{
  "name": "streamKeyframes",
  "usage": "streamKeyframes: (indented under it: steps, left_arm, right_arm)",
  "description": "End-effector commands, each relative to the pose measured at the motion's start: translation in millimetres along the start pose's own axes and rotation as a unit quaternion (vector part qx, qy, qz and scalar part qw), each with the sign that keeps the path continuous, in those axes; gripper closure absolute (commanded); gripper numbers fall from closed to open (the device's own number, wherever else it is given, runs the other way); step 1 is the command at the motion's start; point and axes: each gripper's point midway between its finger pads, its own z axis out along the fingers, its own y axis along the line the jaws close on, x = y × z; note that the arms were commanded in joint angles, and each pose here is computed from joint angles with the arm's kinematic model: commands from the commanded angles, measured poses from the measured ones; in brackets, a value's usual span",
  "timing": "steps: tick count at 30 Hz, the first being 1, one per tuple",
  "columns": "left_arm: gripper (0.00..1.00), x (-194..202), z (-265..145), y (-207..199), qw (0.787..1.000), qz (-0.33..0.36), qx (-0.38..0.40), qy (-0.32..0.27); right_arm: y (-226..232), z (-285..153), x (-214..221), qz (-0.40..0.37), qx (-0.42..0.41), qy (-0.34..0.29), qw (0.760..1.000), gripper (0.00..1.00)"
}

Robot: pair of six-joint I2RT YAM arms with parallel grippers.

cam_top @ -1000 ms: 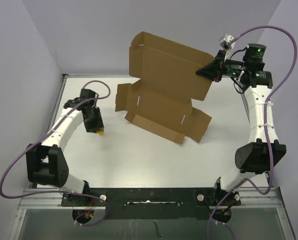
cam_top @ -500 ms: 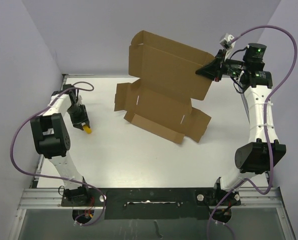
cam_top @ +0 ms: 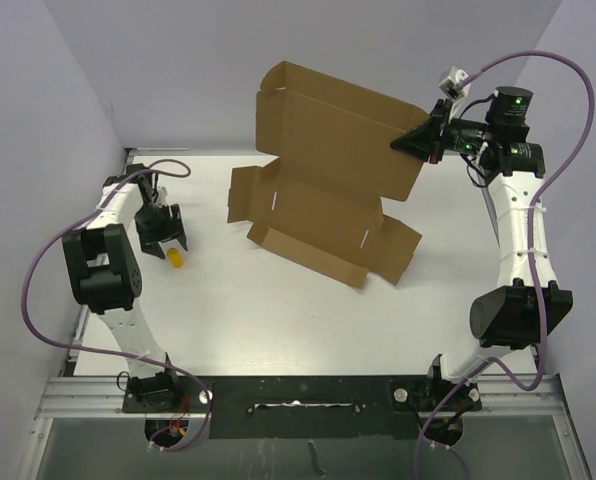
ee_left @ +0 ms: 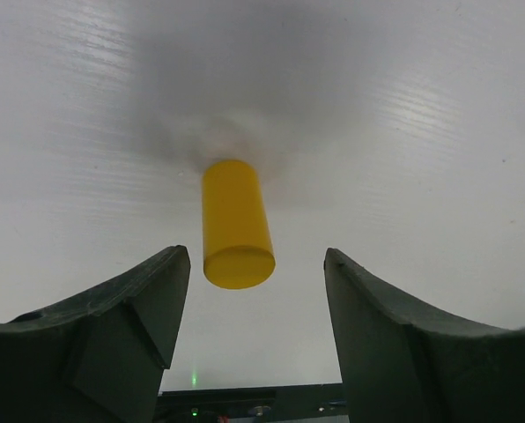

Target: Fold the paper box

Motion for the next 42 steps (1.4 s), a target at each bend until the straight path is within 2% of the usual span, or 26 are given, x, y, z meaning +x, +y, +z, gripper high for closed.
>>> streamKeyframes:
  steps: [1, 3, 5, 6, 7, 9, 11, 12, 13, 14, 19, 23, 27, 31, 33, 34, 36, 41, 42]
  left_arm:
    - [0.37, -15.7, -62.1, -19.2, 0.996, 0.014, 0.044, -0.079]
    - [0.36, -20.2, -90.3, -30.1, 0.989, 0.021, 0.072, -0.129]
    - [0.37, -28.6, -126.5, -51.9, 0.968, 0.047, 0.132, -0.210]
    - [0.37, -32.4, -141.1, -66.0, 0.950, 0.073, 0.170, -0.252]
    - [0.37, -31.0, -157.0, -83.4, 0.925, 0.112, 0.217, -0.293]
    - [0.28, -32.1, -183.9, -114.1, 0.852, 0.196, 0.277, -0.399]
    - [0.08, -15.6, -203.1, -143.7, 0.764, 0.285, 0.325, -0.480]
    - [0.03, -9.6, -208.4, -152.3, 0.729, 0.311, 0.334, -0.510]
    - [0.02, -8.9, -213.1, -158.4, 0.703, 0.328, 0.337, -0.534]
    - [0.02, -11.3, -214.3, -162.9, 0.690, 0.336, 0.340, -0.543]
    - [0.05, -44.7, -192.8, -183.2, 0.706, 0.362, 0.330, -0.511]
    - [0.14, -60.6, -169.5, -202.5, 0.719, 0.381, 0.328, -0.479]
    - [0.35, -66.3, -147.0, -211.0, 0.732, 0.384, 0.339, -0.448]
    - [0.77, -66.0, -134.0, -217.8, 0.737, 0.384, 0.354, -0.430]
    - [0.97, -63.9, -131.8, -222.3, 0.732, 0.389, 0.361, -0.427]
    - [1.00, -64.1, -133.3, -224.0, 0.730, 0.390, 0.361, -0.430]
    - [1.00, -67.7, -144.0, -226.8, 0.719, 0.385, 0.360, -0.454]
    - [1.00, -72.7, -187.6, -233.2, 0.668, 0.346, 0.362, -0.551]
    - [1.00, -70.0, -188.6, -237.5, 0.665, 0.348, 0.356, -0.557]
  right_arm:
    - [22.4, -4.2, -27.2, -0.043, -0.019, -0.022, 0.999, 1.00]
    - [22.7, -4.4, -28.5, -0.045, -0.019, -0.022, 0.999, 1.00]
    - [23.3, -4.5, -30.3, -0.046, -0.019, -0.023, 0.999, 1.00]
    - [23.3, -4.5, -30.7, -0.046, -0.020, -0.022, 0.998, 1.00]
    - [23.6, -4.5, -31.0, -0.046, -0.020, -0.022, 0.998, 1.00]
    - [23.7, -4.4, -31.0, -0.045, -0.020, -0.022, 0.999, 1.00]
    - [24.8, -4.7, -31.4, -0.045, -0.022, -0.022, 0.998, 1.00]
    - [25.9, -4.7, -31.9, -0.045, -0.023, -0.022, 0.998, 1.00]
    - [27.3, -4.7, -32.8, -0.046, -0.024, -0.023, 0.998, 1.00]
    - [29.0, -4.2, -33.3, -0.046, -0.026, -0.023, 0.998, 1.00]
    - [36.5, -1.6, -37.0, -0.048, -0.034, -0.023, 0.998, 1.00]
    - [39.6, -0.7, -39.3, -0.049, -0.034, -0.024, 0.998, 1.00]
    - [41.2, -1.3, -41.5, -0.050, -0.035, -0.024, 0.998, 1.00]
    - [41.4, -0.4, -44.5, -0.052, -0.037, -0.025, 0.998, 1.00]
    - [40.4, 0.7, -46.5, -0.057, -0.039, -0.026, 0.997, 1.00]
    - [39.4, 1.3, -48.6, -0.063, -0.039, -0.027, 0.997, 1.00]
    - [36.3, 1.9, -55.3, -0.083, -0.040, -0.030, 0.995, 1.00]
    - [30.2, 1.9, -86.3, -0.120, -0.046, -0.047, 0.991, 1.00]
    - [31.8, 2.0, -90.2, -0.125, -0.050, -0.050, 0.990, 1.00]
